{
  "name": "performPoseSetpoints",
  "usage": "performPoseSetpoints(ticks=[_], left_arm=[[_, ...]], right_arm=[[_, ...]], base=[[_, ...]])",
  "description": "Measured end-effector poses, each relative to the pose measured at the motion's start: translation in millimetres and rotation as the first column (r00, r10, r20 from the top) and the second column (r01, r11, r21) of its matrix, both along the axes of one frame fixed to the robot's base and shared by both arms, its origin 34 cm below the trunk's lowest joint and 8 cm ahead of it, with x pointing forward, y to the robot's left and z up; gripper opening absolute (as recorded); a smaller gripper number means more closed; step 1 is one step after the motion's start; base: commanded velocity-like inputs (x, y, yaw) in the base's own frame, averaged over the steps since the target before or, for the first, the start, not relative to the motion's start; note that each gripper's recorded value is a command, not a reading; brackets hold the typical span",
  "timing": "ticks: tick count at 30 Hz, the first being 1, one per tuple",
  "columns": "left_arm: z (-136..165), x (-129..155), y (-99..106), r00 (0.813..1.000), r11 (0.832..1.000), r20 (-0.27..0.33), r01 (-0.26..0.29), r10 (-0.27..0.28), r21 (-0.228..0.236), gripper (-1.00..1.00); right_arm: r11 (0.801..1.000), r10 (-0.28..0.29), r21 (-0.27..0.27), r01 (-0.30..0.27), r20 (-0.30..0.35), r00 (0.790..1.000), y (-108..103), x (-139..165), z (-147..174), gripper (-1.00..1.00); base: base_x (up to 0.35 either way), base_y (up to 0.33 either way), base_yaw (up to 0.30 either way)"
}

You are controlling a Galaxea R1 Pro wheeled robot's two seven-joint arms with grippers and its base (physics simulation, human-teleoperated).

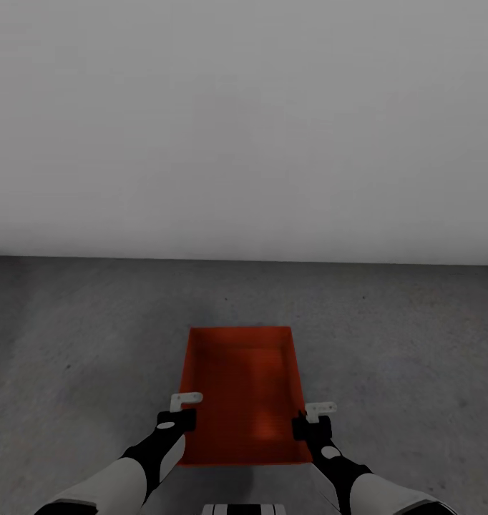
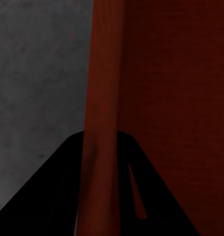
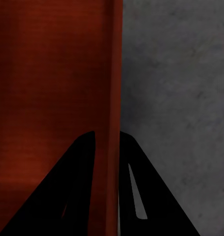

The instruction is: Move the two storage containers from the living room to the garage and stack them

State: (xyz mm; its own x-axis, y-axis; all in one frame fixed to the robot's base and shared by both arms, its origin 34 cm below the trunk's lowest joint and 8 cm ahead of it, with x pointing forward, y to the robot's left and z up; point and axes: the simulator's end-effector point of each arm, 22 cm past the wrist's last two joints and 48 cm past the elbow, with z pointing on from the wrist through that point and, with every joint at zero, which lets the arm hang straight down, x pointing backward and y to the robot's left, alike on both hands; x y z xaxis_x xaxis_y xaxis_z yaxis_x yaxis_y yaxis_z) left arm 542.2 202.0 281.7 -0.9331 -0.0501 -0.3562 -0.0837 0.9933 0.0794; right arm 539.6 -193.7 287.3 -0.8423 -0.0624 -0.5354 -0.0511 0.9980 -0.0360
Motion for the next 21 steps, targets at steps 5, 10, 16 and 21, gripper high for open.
performPoseSetpoints(ticks=[5, 10, 16, 21], left_arm=[[1, 1, 0, 1.0, 1.0, 0.002, 0.001, -0.001, 0.0, -1.0], [3, 3, 0, 1.0, 1.0, 0.008, 0.002, -0.002, 0.0, -1.0], [3, 6, 0, 1.0, 1.0, 0.017, 0.002, -0.002, 0.001, -1.0], [-7, 4, 0, 1.0, 1.0, 0.016, 0.003, -0.003, 0.001, -1.0]], right_arm=[[1.0, 0.0, 0.0, 0.0, 0.002, 1.0, 0, 0, 1, -1.0], [1.0, -0.001, -0.001, 0.001, 0.008, 1.0, 0, 2, 3, -1.0], [1.0, -0.001, -0.001, 0.001, 0.017, 1.0, 0, 5, 3, -1.0], [1.0, 0.0, -0.001, 0.0, 0.017, 1.0, 0, 3, -7, -1.0]], base=[[0.0, 0.0, 0.0], [0.0, 0.0, 0.0], [0.0, 0.0, 0.0], [0.0, 0.0, 0.0]])
